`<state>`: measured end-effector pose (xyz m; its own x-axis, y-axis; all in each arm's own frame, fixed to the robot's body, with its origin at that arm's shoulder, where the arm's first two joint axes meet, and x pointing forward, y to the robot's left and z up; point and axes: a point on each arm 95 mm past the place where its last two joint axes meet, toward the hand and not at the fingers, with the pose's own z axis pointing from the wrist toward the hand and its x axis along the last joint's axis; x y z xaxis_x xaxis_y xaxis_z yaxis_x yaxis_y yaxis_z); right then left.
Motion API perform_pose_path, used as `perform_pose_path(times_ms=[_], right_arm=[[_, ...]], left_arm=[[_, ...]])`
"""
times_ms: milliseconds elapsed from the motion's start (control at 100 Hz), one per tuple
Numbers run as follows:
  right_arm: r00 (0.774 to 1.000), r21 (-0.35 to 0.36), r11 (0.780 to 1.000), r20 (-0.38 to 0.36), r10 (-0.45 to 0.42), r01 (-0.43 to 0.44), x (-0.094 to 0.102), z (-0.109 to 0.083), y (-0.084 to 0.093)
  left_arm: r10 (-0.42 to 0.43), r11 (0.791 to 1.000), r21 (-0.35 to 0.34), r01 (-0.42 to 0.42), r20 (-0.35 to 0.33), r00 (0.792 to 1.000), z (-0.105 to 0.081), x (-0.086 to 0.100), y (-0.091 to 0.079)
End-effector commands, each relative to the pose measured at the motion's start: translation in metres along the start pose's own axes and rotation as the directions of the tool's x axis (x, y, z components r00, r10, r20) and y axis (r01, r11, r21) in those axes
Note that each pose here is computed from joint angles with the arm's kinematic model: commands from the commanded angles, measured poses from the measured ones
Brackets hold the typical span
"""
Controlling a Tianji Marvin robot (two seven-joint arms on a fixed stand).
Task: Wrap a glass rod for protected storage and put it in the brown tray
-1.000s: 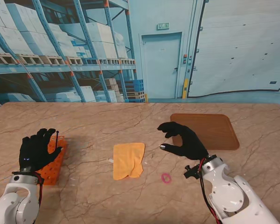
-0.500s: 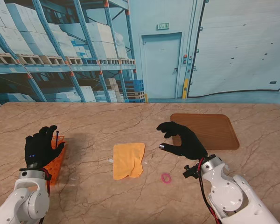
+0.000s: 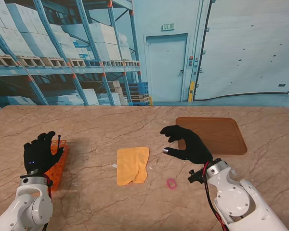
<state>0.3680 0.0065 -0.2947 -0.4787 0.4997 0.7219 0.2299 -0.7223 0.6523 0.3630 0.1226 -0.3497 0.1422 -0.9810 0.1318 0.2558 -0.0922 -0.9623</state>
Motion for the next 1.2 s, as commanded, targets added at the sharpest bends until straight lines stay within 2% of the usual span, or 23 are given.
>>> perform_pose_path(times_ms=[0,670,1190], right_arm=[[1.0,-0.002,1.0,-0.005,0.002,-0.002,0.003,0.001,-0.001],[1.0,0.0,1.0,-0.006,0.001,-0.001,0.004,0.0,-0.001],[1.0,0.0,1.0,-0.006,0.001,-0.001,0.004,0.0,-0.001]], left_arm=[[-0.002,1.0,-0.007,0.002,0.016,1.0,-0.002,-0.001,0.004],[0.007,1.0,-0.004,-0.007,0.048,0.999,-0.001,-0.004,0.013],[-0.09,0.995,-0.023,0.092,0.077,0.993,0.003,-0.005,0.026]])
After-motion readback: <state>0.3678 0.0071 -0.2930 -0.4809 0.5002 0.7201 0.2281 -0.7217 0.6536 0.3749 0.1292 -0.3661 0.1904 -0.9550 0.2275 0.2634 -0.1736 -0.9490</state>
